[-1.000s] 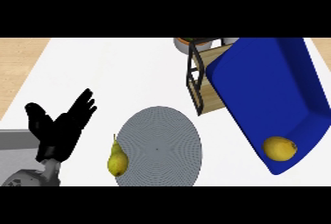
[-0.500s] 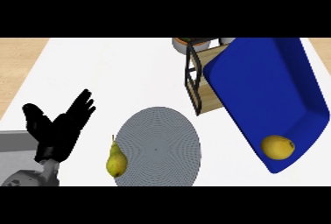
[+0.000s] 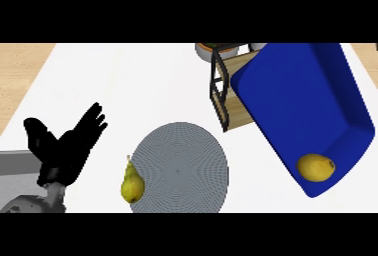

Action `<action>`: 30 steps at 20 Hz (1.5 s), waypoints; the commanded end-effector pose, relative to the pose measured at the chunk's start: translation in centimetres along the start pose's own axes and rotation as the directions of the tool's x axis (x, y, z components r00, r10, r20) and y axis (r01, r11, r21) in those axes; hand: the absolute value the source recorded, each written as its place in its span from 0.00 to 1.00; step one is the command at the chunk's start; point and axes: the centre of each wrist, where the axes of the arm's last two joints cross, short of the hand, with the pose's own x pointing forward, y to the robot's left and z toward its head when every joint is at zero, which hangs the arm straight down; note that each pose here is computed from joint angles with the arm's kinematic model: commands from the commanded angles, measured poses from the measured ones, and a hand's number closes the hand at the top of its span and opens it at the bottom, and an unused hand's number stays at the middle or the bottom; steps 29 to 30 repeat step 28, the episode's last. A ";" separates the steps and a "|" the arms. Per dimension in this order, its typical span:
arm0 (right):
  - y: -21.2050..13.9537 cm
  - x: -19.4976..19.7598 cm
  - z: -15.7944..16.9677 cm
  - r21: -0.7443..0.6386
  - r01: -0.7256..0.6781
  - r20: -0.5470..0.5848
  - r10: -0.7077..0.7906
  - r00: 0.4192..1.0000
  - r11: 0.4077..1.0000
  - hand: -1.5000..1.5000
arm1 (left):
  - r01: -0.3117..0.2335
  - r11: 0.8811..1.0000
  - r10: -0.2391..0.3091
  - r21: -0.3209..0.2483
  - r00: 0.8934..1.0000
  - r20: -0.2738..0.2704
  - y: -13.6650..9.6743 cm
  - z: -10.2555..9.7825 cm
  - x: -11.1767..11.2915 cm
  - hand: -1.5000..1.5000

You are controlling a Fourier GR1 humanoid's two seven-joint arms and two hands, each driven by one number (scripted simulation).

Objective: Pick the sweet potato from the tray and place it in the tiered shelf

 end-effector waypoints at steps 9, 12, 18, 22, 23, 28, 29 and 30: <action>-6.8 0.9 -0.1 -0.259 0.312 -0.001 -0.323 0.946 0.914 0.00 | 0.049 0.995 -0.037 0.087 0.989 -0.141 2.4 0.4 -5.9 0.50; -10.4 -0.4 1.1 -0.361 0.238 -0.037 -0.268 0.963 0.902 0.00 | 0.037 0.995 -0.025 0.092 0.991 -0.131 3.0 0.2 -4.6 0.50; -14.8 -4.6 3.6 -0.512 0.304 -0.062 -0.388 0.920 0.803 0.00 | 0.036 0.996 -0.025 0.086 0.992 -0.124 1.9 0.0 -3.7 0.50; -19.0 -4.8 5.5 -0.511 0.346 -0.049 -0.429 0.902 0.787 0.00 | 0.025 0.996 -0.015 0.086 0.992 -0.122 2.6 -0.4 -4.6 0.50; -19.7 -6.9 6.9 -0.500 0.342 -0.067 -0.429 0.901 0.796 0.00 | 0.032 0.996 -0.022 0.086 0.993 -0.120 2.9 0.7 -4.3 0.50; -23.1 -7.2 9.2 -0.471 0.364 -0.042 -0.433 0.900 0.804 0.00 | 0.029 0.997 -0.019 0.070 0.991 -0.132 1.3 -0.3 -4.5 0.50; -23.1 -7.2 9.2 -0.471 0.364 -0.042 -0.433 0.900 0.804 0.00 | 0.029 0.997 -0.019 0.070 0.991 -0.132 1.3 -0.3 -4.5 0.50; -23.1 -7.2 9.2 -0.471 0.364 -0.042 -0.433 0.900 0.804 0.00 | 0.029 0.997 -0.019 0.070 0.991 -0.132 1.3 -0.3 -4.5 0.50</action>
